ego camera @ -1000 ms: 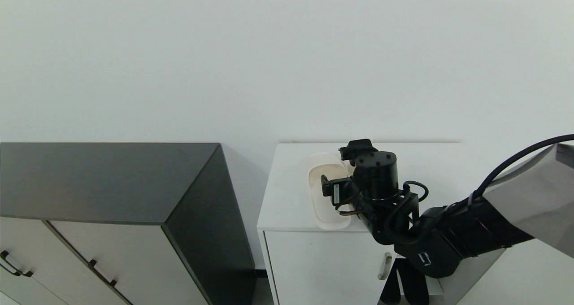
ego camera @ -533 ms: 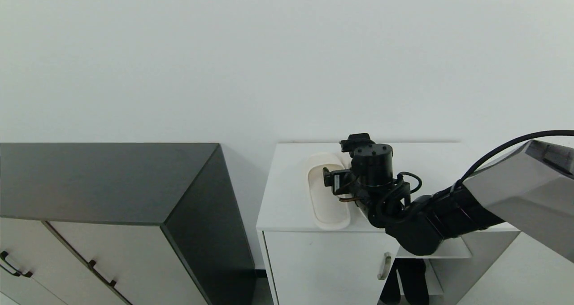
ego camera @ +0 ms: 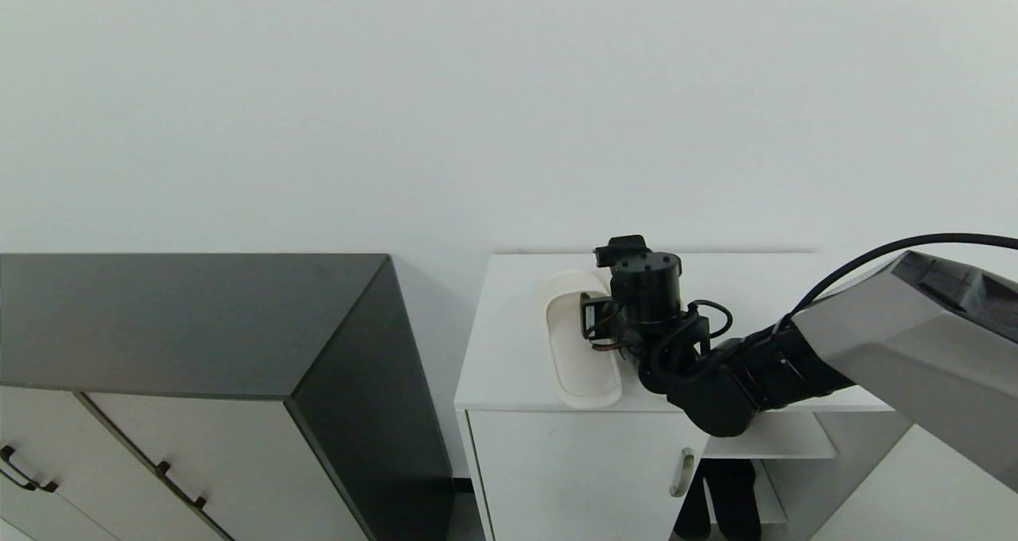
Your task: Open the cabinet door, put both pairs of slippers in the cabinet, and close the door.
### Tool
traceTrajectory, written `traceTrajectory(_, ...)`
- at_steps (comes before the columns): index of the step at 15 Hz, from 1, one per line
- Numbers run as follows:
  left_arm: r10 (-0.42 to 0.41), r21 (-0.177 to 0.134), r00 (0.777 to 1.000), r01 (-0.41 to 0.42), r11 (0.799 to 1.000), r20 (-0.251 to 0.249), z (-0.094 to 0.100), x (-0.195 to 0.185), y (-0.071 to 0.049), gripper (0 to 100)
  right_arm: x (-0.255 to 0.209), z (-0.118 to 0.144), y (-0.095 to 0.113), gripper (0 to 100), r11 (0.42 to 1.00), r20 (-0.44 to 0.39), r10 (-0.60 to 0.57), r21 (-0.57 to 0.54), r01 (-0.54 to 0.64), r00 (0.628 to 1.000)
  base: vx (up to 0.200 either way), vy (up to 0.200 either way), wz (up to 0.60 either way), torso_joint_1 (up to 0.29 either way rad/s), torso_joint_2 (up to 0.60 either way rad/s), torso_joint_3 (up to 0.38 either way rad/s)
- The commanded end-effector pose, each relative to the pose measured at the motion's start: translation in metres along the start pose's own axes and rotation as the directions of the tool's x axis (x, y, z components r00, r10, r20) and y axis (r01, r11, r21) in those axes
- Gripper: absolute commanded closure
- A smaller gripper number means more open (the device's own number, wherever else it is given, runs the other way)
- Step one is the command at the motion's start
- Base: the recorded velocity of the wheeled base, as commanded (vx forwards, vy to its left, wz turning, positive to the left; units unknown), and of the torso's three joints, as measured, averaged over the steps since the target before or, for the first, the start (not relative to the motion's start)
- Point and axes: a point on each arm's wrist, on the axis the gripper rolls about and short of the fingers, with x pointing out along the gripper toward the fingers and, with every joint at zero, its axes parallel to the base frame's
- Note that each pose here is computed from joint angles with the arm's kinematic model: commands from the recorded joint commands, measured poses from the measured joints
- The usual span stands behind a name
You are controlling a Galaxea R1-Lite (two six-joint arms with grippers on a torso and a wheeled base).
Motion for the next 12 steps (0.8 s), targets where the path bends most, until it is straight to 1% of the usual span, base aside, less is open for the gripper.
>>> traceTrajectory(1,0.001,0.000,1.000,-0.001,1.000,-0.001,0.000,0.000,0.000,100,0.001,0.001,0.000,100,1.000,0.004,-0.001,0.003,0.001,1.000,0.000,0.000,0.00,0.000,0.00,0.000)
traceTrajectory(5,0.001,0.000,1.000,-0.001,1.000,-0.001,0.000,0.000,0.000,100,-0.006,0.012,-0.002,100,1.000,0.027,-0.002,-0.003,0.002,1.000,0.000,0.000,0.00,0.000,0.00,0.000)
traceTrajectory(6,0.001,0.000,1.000,-0.001,1.000,-0.001,0.000,0.000,0.000,100,-0.019,0.022,-0.006,100,1.000,0.038,0.005,0.001,-0.005,0.999,0.000,0.000,0.00,0.000,0.00,0.000)
traceTrajectory(8,0.001,0.000,1.000,-0.001,1.000,-0.001,0.000,0.000,0.000,100,-0.035,0.025,-0.006,100,1.000,0.032,0.023,-0.006,-0.022,0.999,0.000,0.000,0.00,0.000,0.00,0.000)
traceTrajectory(10,0.001,0.000,1.000,-0.001,1.000,-0.001,0.000,0.000,0.000,100,-0.069,0.021,-0.007,100,0.996,0.009,0.086,-0.022,-0.086,0.996,0.000,0.000,0.00,0.000,0.00,0.000)
traceTrajectory(12,0.001,0.000,1.000,-0.001,1.000,-0.001,0.000,0.000,0.000,100,-0.099,0.014,-0.012,100,0.983,-0.007,0.180,-0.032,-0.180,0.984,0.000,0.000,0.00,0.000,0.00,0.000)
